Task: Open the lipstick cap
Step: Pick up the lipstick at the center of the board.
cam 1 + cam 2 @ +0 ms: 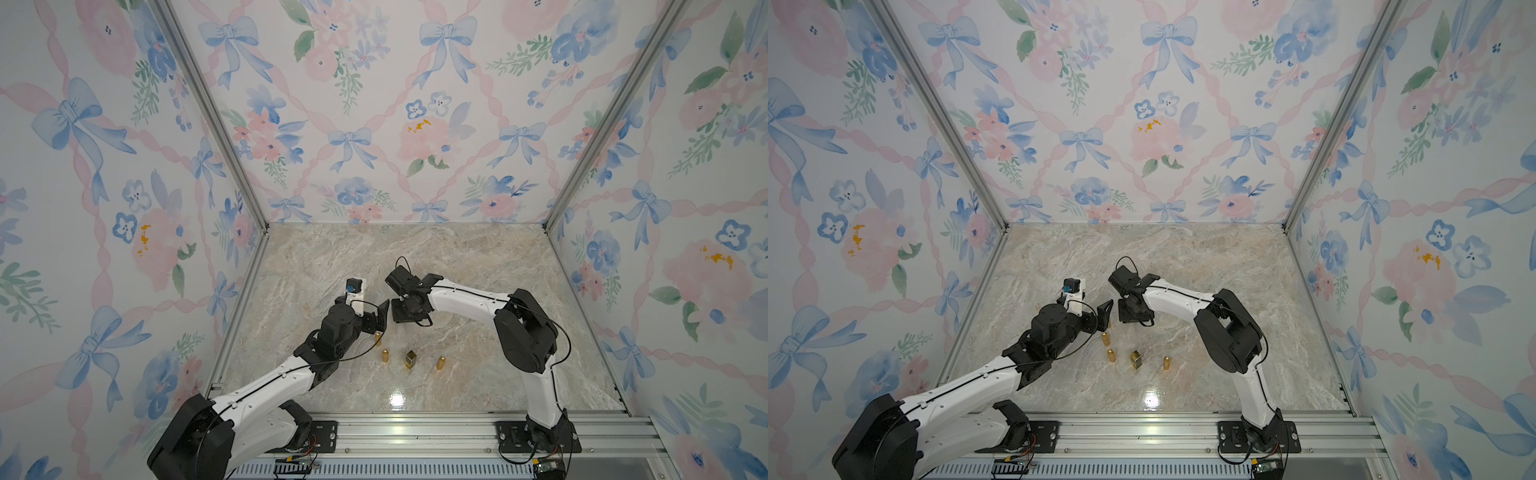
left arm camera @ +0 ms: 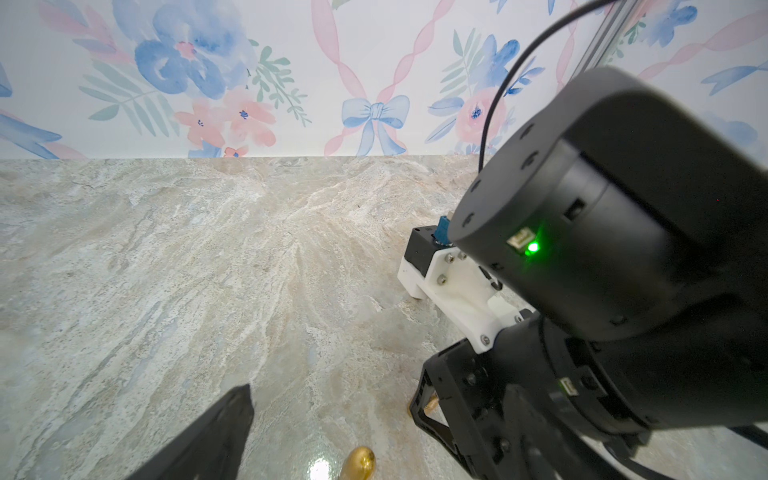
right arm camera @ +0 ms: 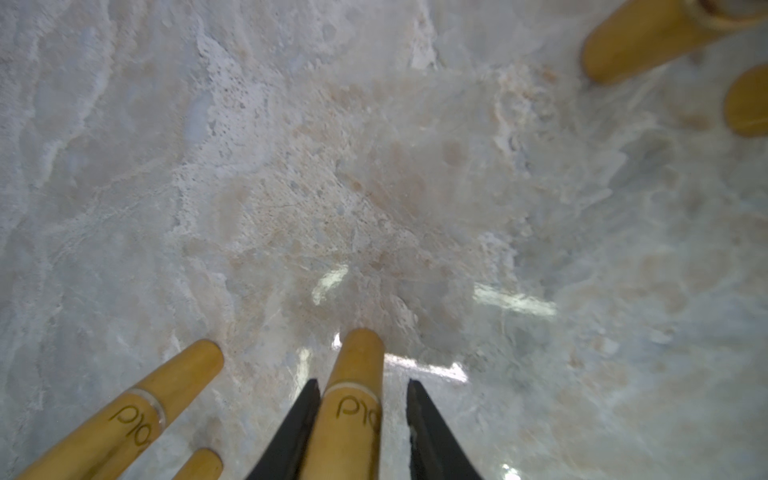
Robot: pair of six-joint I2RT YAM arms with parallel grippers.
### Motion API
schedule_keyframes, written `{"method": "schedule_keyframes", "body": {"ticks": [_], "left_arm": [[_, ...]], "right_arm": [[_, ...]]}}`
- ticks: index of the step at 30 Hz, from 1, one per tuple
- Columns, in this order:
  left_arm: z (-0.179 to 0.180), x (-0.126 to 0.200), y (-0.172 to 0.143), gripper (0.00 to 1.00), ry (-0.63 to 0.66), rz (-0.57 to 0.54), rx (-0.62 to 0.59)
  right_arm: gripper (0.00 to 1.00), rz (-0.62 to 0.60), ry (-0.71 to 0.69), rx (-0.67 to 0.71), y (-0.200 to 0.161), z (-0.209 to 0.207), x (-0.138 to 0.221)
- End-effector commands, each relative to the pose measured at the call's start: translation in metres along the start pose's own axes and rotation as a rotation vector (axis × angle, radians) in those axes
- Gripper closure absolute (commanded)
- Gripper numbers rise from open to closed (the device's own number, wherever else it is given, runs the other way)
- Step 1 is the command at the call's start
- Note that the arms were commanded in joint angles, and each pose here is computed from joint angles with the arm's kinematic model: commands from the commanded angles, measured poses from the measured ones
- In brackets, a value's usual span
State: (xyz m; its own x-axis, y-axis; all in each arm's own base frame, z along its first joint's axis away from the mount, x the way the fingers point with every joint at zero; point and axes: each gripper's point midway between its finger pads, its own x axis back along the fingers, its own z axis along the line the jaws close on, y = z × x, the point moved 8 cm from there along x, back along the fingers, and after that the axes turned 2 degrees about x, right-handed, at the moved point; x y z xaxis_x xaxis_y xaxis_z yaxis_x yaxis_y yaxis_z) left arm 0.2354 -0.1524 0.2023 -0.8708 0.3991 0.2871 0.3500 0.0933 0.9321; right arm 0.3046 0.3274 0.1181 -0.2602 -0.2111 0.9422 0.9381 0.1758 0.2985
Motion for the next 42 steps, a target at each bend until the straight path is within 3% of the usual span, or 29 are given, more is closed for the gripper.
{"method": "schedule_keyframes", "body": {"ticks": [1,13,27,42], "left_arm": [[0.003,0.003,0.002,0.03,0.010,-0.012,0.015],[0.003,0.002,0.002,0.05,0.013,-0.012,0.012],[-0.004,0.001,0.006,0.12,-0.042,-0.009,-0.053],[-0.054,-0.017,0.004,0.31,-0.437,0.041,-0.301]], "right_arm": [[0.64,-0.015,-0.013,0.023,0.004,0.005,-0.005],[0.75,-0.019,-0.014,0.054,0.007,0.006,-0.006],[0.78,-0.055,0.056,0.066,0.009,-0.006,0.047],[0.78,0.021,0.278,0.064,0.002,-0.053,0.136]]}}
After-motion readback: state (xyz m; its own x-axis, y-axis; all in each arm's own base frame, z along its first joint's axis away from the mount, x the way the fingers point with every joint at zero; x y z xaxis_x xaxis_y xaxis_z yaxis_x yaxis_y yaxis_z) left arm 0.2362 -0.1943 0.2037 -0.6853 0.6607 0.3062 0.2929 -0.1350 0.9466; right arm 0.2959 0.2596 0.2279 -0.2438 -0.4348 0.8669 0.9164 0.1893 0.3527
